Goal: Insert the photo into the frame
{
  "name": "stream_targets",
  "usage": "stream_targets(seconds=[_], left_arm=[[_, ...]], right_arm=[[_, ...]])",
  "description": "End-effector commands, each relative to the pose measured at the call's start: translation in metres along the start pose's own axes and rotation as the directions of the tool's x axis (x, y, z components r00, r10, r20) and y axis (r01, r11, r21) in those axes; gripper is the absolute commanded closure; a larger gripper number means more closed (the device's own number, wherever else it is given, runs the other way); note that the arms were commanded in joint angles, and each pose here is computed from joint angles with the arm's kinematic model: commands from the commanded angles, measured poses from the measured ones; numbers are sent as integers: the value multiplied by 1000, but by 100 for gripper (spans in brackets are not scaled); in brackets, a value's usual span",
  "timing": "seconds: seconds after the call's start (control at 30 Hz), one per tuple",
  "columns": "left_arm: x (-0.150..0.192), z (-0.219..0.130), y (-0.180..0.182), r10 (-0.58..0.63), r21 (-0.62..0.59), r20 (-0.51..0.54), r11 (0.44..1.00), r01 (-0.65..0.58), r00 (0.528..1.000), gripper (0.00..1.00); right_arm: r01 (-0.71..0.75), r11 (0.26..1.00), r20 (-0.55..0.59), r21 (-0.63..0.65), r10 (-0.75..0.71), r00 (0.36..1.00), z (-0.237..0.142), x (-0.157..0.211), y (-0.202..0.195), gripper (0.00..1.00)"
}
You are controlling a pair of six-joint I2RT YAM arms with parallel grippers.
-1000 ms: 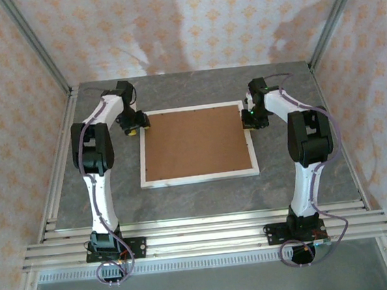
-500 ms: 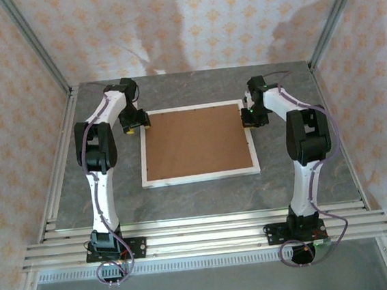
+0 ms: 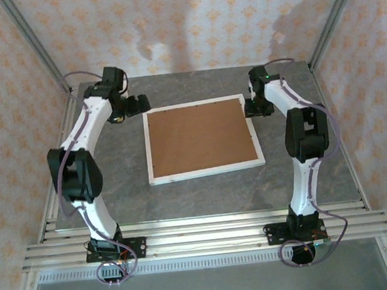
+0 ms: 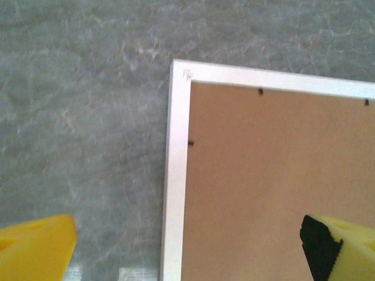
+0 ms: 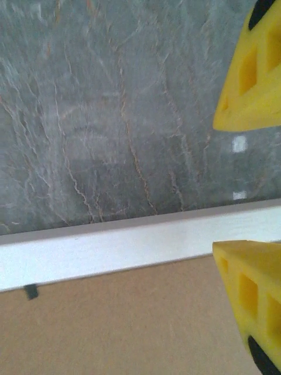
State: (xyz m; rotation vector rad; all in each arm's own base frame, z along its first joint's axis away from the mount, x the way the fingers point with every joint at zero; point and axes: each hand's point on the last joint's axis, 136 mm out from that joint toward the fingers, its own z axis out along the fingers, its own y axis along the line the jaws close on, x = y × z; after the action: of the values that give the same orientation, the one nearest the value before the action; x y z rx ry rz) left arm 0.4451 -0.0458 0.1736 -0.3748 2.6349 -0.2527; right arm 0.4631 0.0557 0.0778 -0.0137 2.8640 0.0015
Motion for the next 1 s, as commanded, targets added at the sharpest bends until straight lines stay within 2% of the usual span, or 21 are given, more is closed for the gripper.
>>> stream_targets(seconds=[0.0, 0.13, 0.23, 0.33, 0.47, 0.63, 0.77, 0.83, 0.97], left_arm=[[2, -4, 1, -67, 49, 95, 997, 62, 993, 0], [18, -17, 19, -78, 11, 171, 997, 78, 982, 0], [30, -26, 27, -82, -1, 194, 996, 84, 977, 0], [45, -27, 32, -109, 14, 203, 994, 108, 973, 0], [70, -23, 40, -159, 47, 210, 987, 152, 965, 0], [108, -4, 49, -232, 82, 127, 971, 223, 964, 0], [125, 7, 62, -316, 118, 107, 945, 304, 943, 0], [130, 10, 67, -338, 131, 110, 937, 323, 935, 0], [130, 15, 77, -383, 152, 130, 919, 364, 914, 0]], right_arm=[[74, 997, 88, -8, -73, 993, -56, 0, 20, 46], [233, 972, 100, -44, -228, 969, -79, 30, 67, 40], [366, 928, 145, -66, -354, 924, -93, 56, 111, 34], [476, 867, 199, -146, -446, 873, -100, 83, 159, 31], [621, 766, 273, -165, -570, 775, -98, 117, 214, 29], [727, 655, 289, -206, -670, 684, -86, 153, 263, 26], [801, 569, 305, -184, -742, 597, -76, 172, 300, 15], [845, 512, 299, -150, -792, 533, -70, 182, 316, 0], [908, 403, 251, -112, -873, 418, -55, 199, 337, 1]])
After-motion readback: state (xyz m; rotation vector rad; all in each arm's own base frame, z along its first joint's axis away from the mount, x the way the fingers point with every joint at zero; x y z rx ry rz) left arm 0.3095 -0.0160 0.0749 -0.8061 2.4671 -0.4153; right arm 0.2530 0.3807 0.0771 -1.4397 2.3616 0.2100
